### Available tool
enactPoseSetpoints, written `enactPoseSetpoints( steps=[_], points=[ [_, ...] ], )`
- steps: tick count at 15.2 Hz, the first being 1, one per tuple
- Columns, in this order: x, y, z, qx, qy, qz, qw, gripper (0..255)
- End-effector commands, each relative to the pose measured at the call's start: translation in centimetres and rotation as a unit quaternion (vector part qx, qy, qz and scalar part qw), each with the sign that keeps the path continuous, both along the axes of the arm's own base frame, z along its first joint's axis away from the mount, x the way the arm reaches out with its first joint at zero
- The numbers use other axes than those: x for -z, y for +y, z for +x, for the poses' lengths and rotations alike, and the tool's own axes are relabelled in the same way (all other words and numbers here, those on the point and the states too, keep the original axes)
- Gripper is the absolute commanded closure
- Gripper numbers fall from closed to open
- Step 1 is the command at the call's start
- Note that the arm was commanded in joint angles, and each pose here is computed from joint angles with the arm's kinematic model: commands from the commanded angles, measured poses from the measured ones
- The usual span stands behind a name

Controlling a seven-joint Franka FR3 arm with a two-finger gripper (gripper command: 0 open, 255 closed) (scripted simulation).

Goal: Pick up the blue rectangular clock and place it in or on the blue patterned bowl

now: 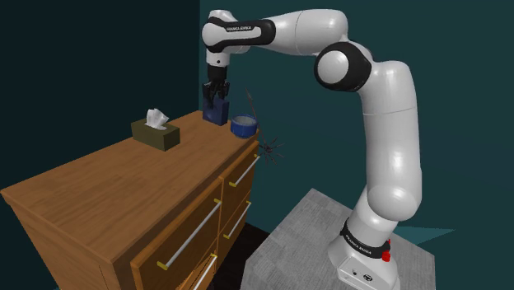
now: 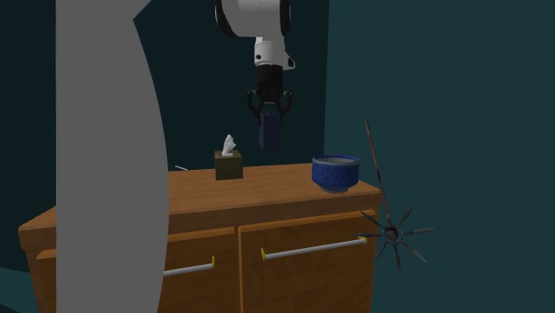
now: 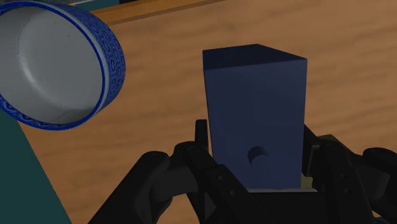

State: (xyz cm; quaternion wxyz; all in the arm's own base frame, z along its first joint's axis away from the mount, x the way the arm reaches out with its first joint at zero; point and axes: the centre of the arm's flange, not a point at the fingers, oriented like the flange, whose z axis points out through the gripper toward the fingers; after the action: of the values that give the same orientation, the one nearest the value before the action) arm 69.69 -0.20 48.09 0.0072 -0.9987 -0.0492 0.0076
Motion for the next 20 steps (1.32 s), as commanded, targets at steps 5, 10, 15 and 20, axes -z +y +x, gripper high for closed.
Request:
enactPoseSetpoints(
  steps=[5, 10, 15, 20],
  points=[
    [-3.1, 0.1, -0.1, 0.0, 0.0, 0.0, 1.0, 255],
    [-4.4, -3.8, -0.2, 0.0, 0.0, 0.0, 1.0, 255],
    [-5.1, -10.4, -0.3, 0.0, 0.0, 0.0, 1.0, 255],
    [-5.9, -16.9, -0.5, 0.0, 0.0, 0.0, 1.0, 255]
  ],
)
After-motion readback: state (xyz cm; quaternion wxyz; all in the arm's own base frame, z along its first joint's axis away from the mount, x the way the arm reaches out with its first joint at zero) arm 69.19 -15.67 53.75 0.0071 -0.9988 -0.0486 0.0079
